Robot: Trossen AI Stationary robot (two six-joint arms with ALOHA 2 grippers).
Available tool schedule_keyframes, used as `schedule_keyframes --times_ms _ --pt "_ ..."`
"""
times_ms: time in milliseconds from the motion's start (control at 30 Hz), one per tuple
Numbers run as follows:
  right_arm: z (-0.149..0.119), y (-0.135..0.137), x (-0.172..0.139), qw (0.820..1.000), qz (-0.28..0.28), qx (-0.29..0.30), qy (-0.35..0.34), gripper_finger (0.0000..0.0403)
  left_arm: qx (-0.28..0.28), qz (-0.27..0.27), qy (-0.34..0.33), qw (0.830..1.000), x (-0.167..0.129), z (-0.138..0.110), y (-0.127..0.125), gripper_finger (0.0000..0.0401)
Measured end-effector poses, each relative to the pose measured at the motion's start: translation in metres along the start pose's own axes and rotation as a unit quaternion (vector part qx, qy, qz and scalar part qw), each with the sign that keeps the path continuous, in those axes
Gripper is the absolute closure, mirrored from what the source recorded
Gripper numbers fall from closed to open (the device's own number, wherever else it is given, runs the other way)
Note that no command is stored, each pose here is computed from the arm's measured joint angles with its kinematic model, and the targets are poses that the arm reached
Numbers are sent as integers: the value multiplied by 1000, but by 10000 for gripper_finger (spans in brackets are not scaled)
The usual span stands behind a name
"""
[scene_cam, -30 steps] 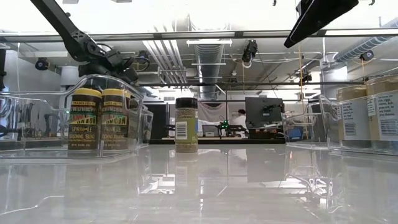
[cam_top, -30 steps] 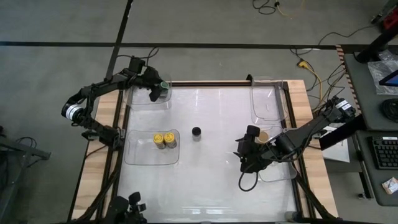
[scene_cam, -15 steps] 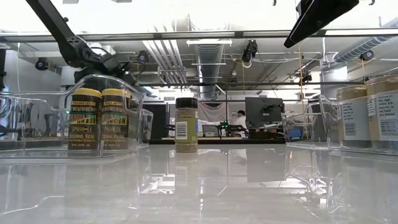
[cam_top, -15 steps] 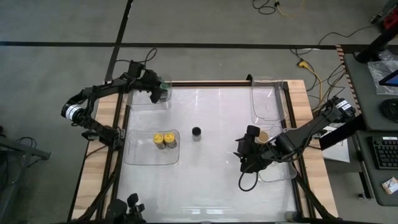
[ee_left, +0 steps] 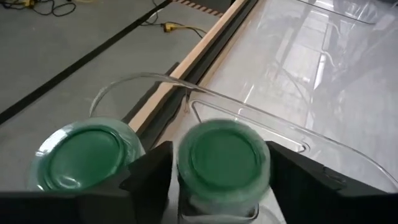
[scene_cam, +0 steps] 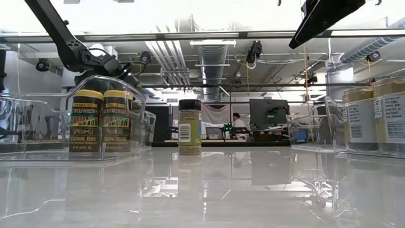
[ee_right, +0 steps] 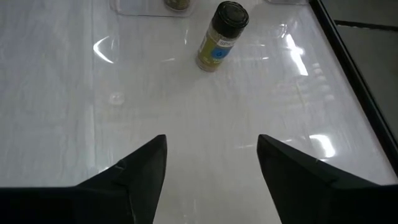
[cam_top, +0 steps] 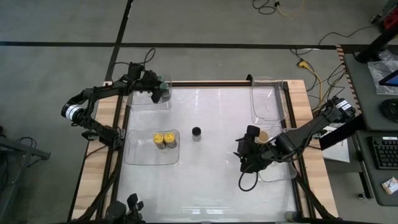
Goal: Sort spices by type
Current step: Put the green spice bottle into the top left transparent bin
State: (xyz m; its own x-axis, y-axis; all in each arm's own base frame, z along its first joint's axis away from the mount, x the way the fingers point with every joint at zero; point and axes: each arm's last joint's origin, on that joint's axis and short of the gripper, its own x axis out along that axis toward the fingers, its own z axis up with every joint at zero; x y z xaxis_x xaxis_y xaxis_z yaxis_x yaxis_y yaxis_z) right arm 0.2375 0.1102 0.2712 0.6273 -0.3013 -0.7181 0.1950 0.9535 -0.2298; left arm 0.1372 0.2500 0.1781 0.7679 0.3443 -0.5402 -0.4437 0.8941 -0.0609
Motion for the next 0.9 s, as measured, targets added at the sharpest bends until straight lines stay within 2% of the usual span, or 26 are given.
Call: schedule_keyframes --times_ms 167,400,667,900 --pt "0 0 0 1000 0 0 0 153 -10 -3 6 1000 -1 -1 -1 153" --pt "0 0 0 1000 0 0 0 149 -15 7 -2 1000 -11 6 -5 150" --pt "0 0 0 1000 0 0 0 163 -29 29 -1 999 -16 10 -8 148" --pt "0 0 0 1000 0 -2 0 161 -25 46 -6 999 -17 19 -19 149"
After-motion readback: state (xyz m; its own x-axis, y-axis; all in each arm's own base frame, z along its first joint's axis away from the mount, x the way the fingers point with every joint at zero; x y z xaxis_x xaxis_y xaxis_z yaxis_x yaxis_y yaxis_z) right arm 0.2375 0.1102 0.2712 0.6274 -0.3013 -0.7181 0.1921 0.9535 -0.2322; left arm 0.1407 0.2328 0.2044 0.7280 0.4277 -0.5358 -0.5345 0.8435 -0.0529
